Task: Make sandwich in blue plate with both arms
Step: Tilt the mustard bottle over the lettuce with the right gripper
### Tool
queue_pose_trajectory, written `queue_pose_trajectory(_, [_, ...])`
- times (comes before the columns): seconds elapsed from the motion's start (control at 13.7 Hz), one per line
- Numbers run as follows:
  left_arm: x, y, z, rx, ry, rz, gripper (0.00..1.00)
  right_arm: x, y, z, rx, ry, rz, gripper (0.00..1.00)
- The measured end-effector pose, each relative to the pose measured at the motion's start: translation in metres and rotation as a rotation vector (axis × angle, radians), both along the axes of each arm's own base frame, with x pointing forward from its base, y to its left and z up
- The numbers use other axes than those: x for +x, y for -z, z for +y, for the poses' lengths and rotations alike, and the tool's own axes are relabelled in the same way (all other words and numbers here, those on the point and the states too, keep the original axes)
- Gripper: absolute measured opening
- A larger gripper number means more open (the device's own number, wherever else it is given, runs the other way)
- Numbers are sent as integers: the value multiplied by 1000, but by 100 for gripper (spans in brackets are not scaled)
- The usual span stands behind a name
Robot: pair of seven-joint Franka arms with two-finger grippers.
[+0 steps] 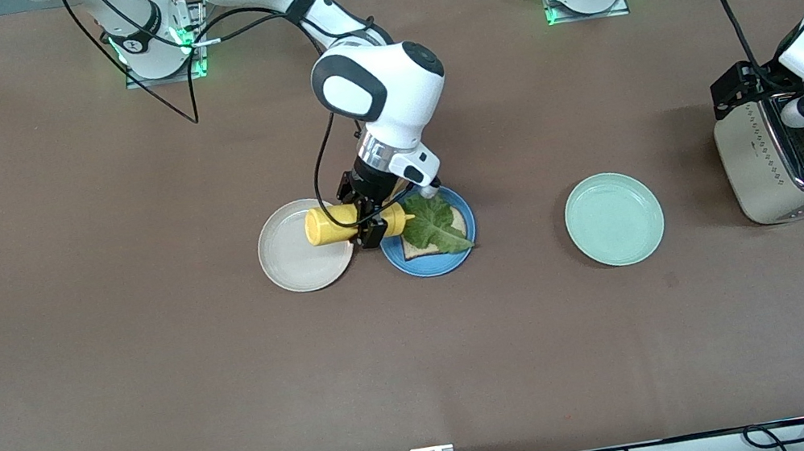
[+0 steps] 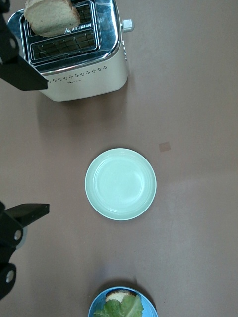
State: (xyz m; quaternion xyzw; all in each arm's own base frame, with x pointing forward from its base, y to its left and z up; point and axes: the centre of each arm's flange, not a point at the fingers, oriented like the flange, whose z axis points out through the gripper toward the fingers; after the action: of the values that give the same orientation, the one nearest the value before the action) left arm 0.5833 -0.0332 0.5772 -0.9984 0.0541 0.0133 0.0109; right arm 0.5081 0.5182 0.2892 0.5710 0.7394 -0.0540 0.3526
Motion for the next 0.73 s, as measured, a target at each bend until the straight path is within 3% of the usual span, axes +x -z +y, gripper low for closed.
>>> queue_pose_trajectory(0.22, [0, 0, 0, 0, 0, 0, 100, -10, 5, 7, -59, -10, -46, 44])
queue_pose_trajectory(0.73, [-1, 1, 1, 1, -1, 13, 100, -22, 10, 17, -123, -34, -84, 44])
